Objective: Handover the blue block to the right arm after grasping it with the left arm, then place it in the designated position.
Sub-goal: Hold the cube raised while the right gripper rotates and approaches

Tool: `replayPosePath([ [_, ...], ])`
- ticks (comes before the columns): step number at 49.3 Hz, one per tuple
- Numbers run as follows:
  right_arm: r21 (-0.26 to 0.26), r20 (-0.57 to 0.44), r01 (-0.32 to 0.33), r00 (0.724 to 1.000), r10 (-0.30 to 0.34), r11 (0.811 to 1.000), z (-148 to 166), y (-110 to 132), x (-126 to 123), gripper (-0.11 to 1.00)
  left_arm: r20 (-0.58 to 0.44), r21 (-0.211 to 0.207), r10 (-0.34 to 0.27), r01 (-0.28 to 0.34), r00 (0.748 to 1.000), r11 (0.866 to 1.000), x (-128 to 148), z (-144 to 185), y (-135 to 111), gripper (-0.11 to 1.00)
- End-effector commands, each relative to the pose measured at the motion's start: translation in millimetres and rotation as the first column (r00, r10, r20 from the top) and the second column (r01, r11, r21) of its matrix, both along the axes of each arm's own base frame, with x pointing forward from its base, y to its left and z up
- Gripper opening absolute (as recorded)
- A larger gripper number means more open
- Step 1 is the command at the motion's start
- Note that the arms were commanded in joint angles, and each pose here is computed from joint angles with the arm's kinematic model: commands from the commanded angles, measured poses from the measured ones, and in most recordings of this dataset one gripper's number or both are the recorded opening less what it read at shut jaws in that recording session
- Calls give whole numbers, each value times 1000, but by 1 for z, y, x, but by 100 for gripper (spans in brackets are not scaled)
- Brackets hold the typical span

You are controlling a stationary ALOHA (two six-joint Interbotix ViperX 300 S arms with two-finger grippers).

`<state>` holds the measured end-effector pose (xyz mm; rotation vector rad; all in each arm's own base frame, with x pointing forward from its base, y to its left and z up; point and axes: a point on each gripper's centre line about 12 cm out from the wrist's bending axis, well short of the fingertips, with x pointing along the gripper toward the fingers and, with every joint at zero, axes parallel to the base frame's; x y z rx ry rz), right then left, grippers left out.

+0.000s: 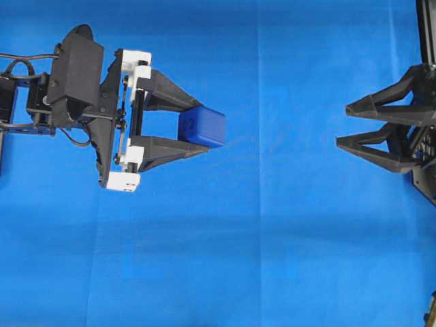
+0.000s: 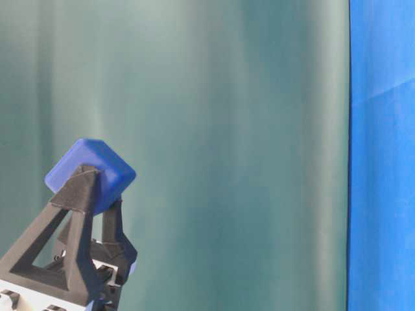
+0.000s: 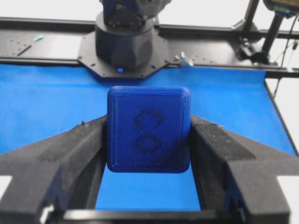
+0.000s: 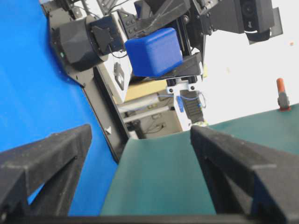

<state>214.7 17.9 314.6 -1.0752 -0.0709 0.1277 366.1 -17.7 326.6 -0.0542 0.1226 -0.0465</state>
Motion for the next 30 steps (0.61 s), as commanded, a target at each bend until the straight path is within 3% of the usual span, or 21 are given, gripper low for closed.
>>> replayPosePath([
  [1,-51,25,-12,1000,13,999,9,2,2,97,44,-5,4,-3,999,1000,-3,14,1,46],
  [6,-98,28,-16,999,19,995,9,2,2,97,44,-5,4,-3,999,1000,-3,14,1,46],
  [30,-98,29,-16,999,19,995,10,2,2,95,46,-7,4,-3,999,1000,-3,13,1,46],
])
